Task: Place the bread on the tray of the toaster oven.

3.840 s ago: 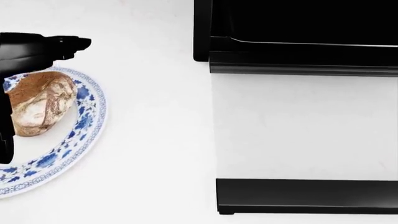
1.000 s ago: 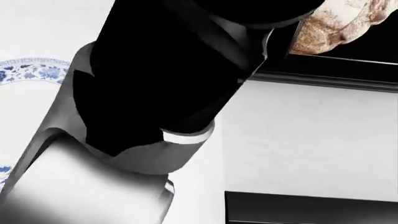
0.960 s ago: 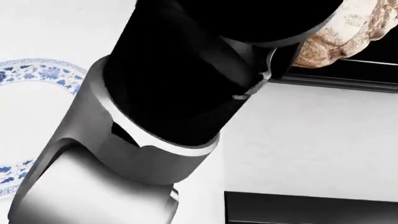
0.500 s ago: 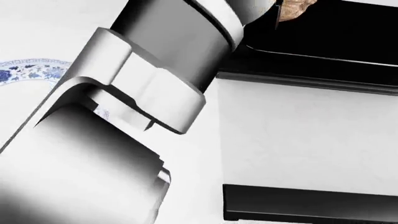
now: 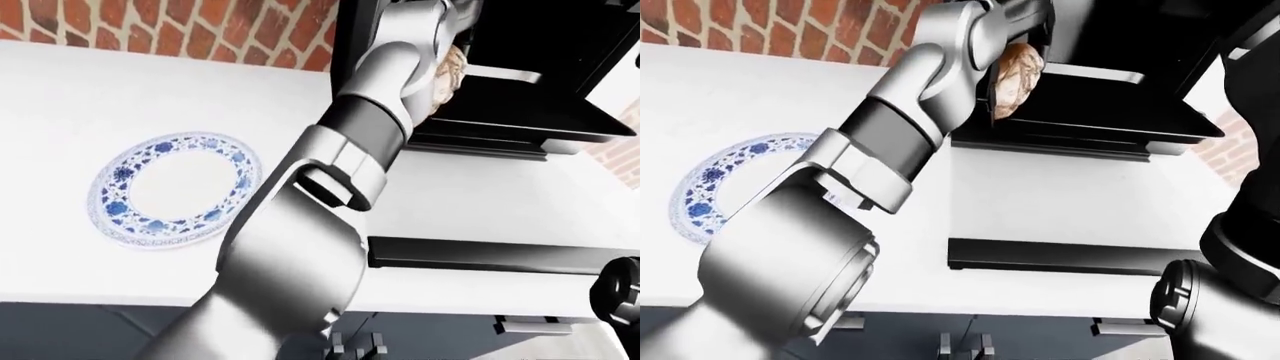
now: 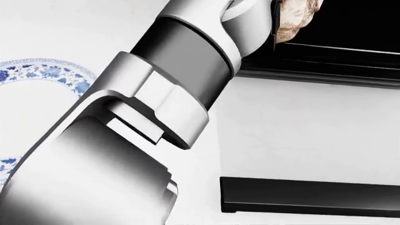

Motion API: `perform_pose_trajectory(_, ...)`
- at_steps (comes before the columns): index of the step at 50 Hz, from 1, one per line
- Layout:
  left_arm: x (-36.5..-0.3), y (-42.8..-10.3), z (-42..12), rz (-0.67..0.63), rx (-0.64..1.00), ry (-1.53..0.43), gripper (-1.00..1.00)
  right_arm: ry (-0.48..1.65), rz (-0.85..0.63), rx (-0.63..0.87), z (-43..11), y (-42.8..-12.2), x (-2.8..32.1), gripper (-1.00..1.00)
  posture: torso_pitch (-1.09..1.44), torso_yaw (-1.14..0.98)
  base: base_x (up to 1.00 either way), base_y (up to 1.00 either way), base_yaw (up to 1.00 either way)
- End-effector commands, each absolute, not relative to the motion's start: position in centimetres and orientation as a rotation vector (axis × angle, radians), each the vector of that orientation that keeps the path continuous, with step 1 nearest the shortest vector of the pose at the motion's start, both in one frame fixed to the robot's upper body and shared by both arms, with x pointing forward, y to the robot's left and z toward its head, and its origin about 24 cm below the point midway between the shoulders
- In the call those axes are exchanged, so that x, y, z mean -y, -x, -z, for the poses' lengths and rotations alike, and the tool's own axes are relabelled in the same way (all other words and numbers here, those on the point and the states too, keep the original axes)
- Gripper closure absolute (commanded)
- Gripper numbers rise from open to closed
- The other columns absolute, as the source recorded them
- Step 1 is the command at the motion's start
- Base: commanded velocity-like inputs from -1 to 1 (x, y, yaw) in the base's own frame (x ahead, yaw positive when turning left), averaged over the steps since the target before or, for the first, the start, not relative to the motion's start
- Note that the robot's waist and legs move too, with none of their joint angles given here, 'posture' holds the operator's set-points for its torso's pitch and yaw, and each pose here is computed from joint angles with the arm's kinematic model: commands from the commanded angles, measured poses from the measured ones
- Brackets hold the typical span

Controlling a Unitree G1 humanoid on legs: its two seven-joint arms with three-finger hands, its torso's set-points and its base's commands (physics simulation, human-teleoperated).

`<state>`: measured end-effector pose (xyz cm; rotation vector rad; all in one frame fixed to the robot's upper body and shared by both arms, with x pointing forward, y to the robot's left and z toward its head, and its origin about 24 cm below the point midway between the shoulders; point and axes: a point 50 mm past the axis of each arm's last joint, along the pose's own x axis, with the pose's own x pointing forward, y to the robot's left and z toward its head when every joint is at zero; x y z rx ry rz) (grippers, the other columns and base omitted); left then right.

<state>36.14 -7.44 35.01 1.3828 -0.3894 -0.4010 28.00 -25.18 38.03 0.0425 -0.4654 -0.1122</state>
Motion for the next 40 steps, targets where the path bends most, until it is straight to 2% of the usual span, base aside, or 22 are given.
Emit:
perform_pose_trajectory(1, 7.6, -35.3, -37.2, 0.357, 0.464, -1.378, 0.98, -0.044, 0.119, 0.544, -39.4, -27.0, 25.3, -1.0, 0.0, 0.0, 0.0, 0.0, 0.0)
perform_pose_trajectory(3, 7.8, -35.0, -37.6, 0.373, 0.458, -1.359, 0.96, -0.044, 0.114, 0.541, -39.4, -26.9, 25.3, -1.0, 0.0, 0.0, 0.0, 0.0, 0.0)
perform_pose_trajectory(4, 7.7, -34.9, -38.1, 0.376, 0.419, -1.268, -0.17, -0.041, 0.113, 0.538, -39.4, -27.0, 25.3, -1.0, 0.0, 0.0, 0.0, 0.0, 0.0)
perform_pose_trajectory(5, 7.6, -34.7, -38.5, 0.383, 0.423, -1.278, -1.0, -0.041, 0.112, 0.537, -39.4, -27.0, 25.3, -1.0, 0.0, 0.0, 0.0, 0.0, 0.0)
perform_pose_trajectory(15, 5.8, -35.4, -39.3, 0.357, 0.36, -1.319, -1.0, -0.041, 0.114, 0.538, -39.4, -27.0, 25.4, -1.0, 0.0, 0.0, 0.0, 0.0, 0.0)
perform_pose_trajectory(25, 4.6, -35.2, -41.2, 0.323, 0.392, -1.291, -1.0, -0.041, 0.117, 0.539, -39.6, -26.8, 25.5, -1.0, 0.0, 0.0, 0.0, 0.0, 0.0)
perform_pose_trajectory(31, 2.9, -34.9, -43.1, 0.313, 0.415, -1.075, -1.0, -0.039, 0.121, 0.542, -39.6, -26.8, 25.5, -1.0, 0.0, 0.0, 0.0, 0.0, 0.0)
perform_pose_trajectory(34, 2.7, -33.2, -43.0, 0.383, 0.371, -0.813, -1.0, -0.037, 0.121, 0.541, -39.5, -26.8, 25.5, -1.0, 0.0, 0.0, 0.0, 0.0, 0.0)
perform_pose_trajectory(35, 2.7, -32.6, -42.3, 0.427, 0.309, -0.708, -1.0, -0.037, 0.121, 0.542, -39.5, -26.8, 25.5, -1.0, 0.0, 0.0, 0.0, 0.0, 0.0)
perform_pose_trajectory(36, 2.7, -31.8, -41.1, 0.433, 0.322, -0.76, -1.0, -0.037, 0.12, 0.541, -39.5, -26.8, 25.5, -1.0, 0.0, 0.0, 0.0, 0.0, 0.0)
perform_pose_trajectory(40, 0.3, -30.3, -38.8, 0.442, 0.257, -0.639, -1.0, -0.031, 0.119, 0.539, -39.3, -26.8, 25.4, -1.0, 0.0, 0.0, 0.0, 0.0, 0.0)
